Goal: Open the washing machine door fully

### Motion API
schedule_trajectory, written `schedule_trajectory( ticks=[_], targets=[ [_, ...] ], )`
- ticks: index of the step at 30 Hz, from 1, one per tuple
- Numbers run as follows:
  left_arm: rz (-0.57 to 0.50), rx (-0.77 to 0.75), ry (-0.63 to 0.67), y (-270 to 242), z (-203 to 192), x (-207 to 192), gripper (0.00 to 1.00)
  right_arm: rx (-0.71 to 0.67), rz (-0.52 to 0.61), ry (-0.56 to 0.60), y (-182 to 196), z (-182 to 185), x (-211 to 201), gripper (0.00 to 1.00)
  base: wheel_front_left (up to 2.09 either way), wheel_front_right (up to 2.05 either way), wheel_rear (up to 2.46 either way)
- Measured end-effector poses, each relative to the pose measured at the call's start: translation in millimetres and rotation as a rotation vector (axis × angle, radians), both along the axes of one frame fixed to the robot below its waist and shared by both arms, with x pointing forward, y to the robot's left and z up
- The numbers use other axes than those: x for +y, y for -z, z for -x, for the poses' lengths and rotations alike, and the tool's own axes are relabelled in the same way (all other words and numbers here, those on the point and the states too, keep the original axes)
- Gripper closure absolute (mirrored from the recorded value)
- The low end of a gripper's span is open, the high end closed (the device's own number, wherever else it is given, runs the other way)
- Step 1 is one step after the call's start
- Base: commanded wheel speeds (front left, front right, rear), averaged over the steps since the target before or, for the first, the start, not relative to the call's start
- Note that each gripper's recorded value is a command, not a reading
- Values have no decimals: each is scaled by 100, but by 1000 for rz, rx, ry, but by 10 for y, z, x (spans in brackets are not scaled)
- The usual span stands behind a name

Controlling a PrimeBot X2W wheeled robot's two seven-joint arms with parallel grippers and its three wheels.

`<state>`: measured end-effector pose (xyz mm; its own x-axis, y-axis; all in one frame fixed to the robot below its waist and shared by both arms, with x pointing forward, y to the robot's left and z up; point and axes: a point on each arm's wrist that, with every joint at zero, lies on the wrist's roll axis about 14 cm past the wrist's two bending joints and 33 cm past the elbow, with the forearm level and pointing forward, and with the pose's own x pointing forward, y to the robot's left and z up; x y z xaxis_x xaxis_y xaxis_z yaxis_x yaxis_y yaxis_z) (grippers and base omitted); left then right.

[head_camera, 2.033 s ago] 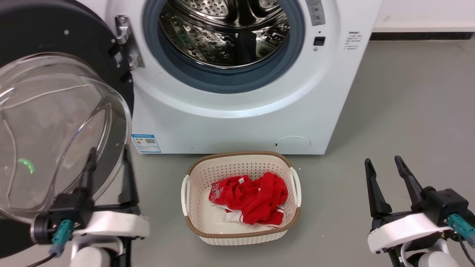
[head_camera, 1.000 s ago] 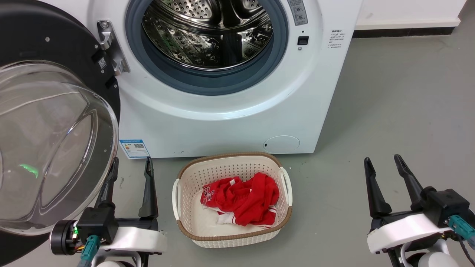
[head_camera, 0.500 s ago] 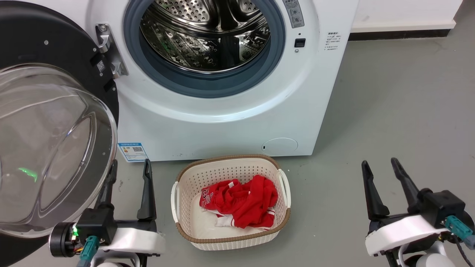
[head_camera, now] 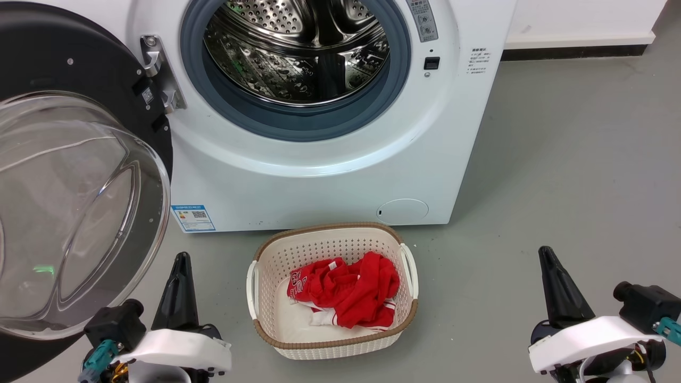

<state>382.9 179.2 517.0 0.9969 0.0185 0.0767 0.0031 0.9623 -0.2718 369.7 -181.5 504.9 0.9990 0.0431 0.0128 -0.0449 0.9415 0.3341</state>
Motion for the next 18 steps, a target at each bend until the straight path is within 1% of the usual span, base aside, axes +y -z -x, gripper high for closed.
schedule_trajectory(
  ticks=[18],
  targets=[
    [311, 65, -7, 119, -15, 73, 100, 26, -296, 26, 21, -47, -68, 100, 0, 0, 0]
  ],
)
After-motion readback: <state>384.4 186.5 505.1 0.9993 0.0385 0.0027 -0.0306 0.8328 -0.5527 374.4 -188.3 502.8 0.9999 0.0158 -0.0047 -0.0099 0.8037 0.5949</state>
